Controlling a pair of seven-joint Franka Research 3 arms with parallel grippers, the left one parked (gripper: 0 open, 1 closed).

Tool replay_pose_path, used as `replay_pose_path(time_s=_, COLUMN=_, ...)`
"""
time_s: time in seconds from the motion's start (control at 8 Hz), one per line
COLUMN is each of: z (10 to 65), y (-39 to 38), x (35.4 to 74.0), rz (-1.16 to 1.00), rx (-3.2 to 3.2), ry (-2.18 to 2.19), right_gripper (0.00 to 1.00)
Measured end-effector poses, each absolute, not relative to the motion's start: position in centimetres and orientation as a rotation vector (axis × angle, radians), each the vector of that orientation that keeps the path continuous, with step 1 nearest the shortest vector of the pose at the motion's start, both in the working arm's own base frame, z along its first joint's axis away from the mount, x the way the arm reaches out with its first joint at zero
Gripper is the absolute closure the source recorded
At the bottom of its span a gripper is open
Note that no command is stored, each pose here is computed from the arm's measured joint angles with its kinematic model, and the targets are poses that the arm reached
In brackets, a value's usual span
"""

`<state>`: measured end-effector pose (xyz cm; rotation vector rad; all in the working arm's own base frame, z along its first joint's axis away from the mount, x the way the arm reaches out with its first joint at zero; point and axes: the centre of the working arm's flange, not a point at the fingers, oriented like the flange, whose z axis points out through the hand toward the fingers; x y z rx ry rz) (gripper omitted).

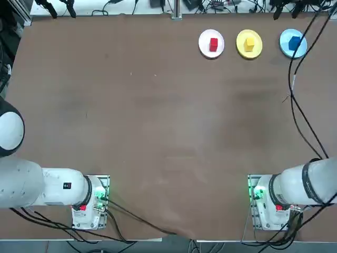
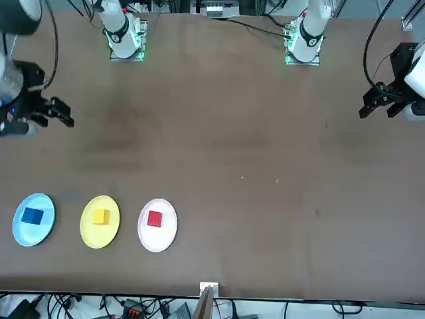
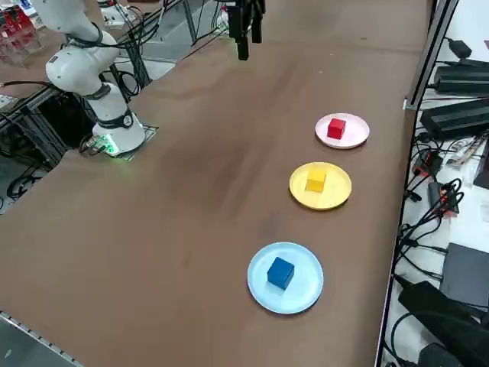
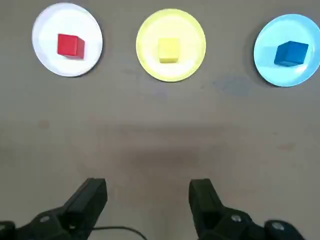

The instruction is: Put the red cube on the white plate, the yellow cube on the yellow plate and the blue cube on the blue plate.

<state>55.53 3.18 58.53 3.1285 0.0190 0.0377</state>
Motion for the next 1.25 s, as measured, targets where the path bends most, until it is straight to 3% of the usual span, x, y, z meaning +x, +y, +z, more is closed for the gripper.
replay_pose_path(time_s=0.25, z=58.9, y=2.4, x=53.7, rz=0.074, rx=3.129, ry=-0.008, right_gripper=0.00)
replay_pose_path(time_s=1.25, z=59.4, y=0.0, x=53.3, rz=0.046, rx=3.133, ry=-0.081, right_gripper=0.00)
